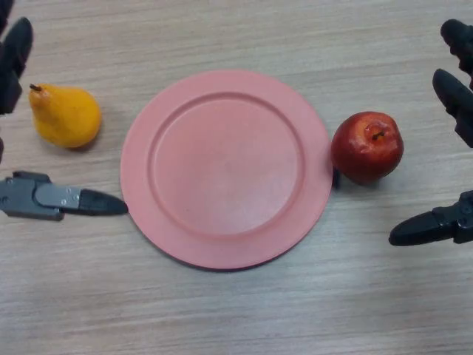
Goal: Pick up the red apple and place it on the plate
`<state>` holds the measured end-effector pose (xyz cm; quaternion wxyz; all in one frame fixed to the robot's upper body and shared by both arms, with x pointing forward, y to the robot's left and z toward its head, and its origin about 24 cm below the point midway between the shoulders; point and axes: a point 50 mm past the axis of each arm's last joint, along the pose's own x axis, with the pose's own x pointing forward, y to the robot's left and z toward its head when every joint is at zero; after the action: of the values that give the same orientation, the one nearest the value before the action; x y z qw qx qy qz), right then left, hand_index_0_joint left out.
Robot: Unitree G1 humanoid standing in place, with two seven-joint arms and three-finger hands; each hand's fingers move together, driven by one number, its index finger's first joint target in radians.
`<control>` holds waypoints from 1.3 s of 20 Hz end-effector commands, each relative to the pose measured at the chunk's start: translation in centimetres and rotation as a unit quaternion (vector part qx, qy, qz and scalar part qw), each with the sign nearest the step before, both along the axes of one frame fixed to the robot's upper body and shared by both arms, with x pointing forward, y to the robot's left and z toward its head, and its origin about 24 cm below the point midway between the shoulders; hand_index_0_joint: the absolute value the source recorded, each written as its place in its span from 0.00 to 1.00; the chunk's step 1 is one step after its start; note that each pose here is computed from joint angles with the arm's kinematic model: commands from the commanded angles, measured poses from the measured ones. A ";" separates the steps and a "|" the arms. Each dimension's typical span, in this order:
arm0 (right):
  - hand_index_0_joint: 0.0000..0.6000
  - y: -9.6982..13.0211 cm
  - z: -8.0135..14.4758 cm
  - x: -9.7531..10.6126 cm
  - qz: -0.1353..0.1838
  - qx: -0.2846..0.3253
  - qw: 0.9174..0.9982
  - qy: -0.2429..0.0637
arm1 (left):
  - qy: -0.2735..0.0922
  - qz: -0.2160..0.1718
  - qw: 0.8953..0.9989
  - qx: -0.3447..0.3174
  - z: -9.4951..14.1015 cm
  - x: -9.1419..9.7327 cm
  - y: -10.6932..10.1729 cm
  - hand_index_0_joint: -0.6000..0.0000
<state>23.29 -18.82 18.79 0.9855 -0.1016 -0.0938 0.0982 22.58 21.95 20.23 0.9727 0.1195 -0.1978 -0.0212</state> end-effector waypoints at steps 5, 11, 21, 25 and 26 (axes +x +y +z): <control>0.00 -0.7 2.8 -0.6 -0.039 -0.003 0.991 -0.130 | -0.075 0.033 0.996 0.025 1.9 -1.8 1.0 1.00; 0.00 -1.4 1.9 2.3 -0.074 -0.029 0.985 -0.151 | -0.068 0.047 0.997 0.008 1.3 -1.7 0.7 1.00; 0.08 -0.4 -3.4 8.7 -0.101 -0.096 0.984 -0.110 | -0.077 0.067 0.995 0.005 1.6 -1.6 1.5 1.00; 0.91 -0.8 -5.2 9.9 -0.142 -0.091 0.983 -0.065 | -0.072 0.064 0.995 0.004 1.7 -1.3 2.0 1.00; 1.00 -0.9 -5.6 10.2 -0.155 -0.095 0.982 -0.055 | -0.073 0.064 0.995 0.000 1.7 -1.3 2.2 1.00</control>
<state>33.12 -19.29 9.13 0.9758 -0.2150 -0.0259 -0.0292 22.69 22.91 18.37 0.9841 0.0901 -0.1526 0.0118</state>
